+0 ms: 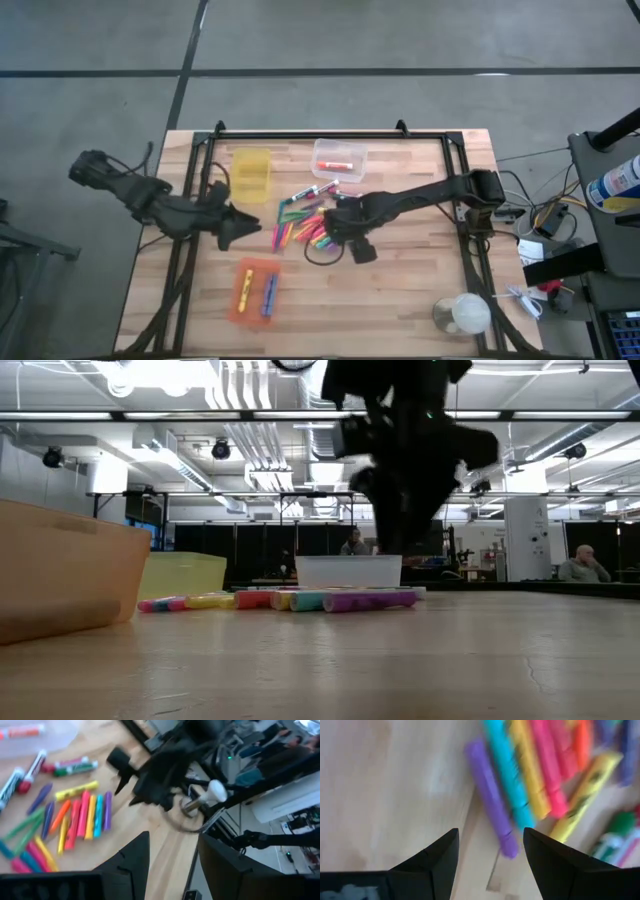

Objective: Pick & Place Markers
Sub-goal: Put the light purple highlighter into the orange bin

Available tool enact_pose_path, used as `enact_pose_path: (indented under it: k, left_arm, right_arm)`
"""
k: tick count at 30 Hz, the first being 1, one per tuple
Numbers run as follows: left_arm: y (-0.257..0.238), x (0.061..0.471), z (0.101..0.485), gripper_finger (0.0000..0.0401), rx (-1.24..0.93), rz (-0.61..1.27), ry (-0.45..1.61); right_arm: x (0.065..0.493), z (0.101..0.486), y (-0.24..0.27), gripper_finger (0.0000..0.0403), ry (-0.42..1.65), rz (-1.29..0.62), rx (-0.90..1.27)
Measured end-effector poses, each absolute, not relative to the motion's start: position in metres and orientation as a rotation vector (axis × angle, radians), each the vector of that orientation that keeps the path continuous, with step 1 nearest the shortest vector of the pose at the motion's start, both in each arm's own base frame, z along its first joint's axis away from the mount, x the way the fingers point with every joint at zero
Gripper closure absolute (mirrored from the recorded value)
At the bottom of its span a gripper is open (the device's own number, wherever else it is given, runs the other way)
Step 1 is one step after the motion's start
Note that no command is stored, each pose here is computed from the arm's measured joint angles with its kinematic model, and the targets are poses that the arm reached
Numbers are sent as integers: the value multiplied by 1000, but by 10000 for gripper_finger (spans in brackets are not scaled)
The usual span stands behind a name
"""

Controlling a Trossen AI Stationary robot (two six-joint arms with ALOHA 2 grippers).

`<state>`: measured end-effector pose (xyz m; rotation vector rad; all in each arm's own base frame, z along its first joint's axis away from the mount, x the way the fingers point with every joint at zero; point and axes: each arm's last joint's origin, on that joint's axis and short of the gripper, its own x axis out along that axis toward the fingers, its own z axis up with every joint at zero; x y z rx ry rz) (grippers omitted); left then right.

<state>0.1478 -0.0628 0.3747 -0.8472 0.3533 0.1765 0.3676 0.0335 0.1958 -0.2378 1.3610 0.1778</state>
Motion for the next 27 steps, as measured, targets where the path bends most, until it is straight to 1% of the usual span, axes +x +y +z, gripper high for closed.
enact_pose_path:
  k: [3, 7, 10, 15, 21, 27]
  left_arm:
    - [-61, 144, 382, 241, -797, 156, 330]
    - [-59, 141, 385, 241, -774, 147, 324]
    - [-59, 141, 386, 241, -757, 149, 316]
    - [-57, 142, 384, 241, -689, 223, 280]
    - [-56, 143, 384, 241, -685, 248, 260]
    - [-56, 144, 384, 241, -675, 285, 243]
  right_arm:
    - [360, 181, 31, 188, 1403, 176, -247]
    - [356, 170, 29, 188, 1410, 172, -275]
    - [355, 166, 27, 188, 1404, 159, -287]
    - [358, 162, 23, 188, 1352, 158, -298]
    - [353, 156, 24, 188, 1369, 220, -283]
    - [352, 150, 23, 189, 1360, 221, -285]
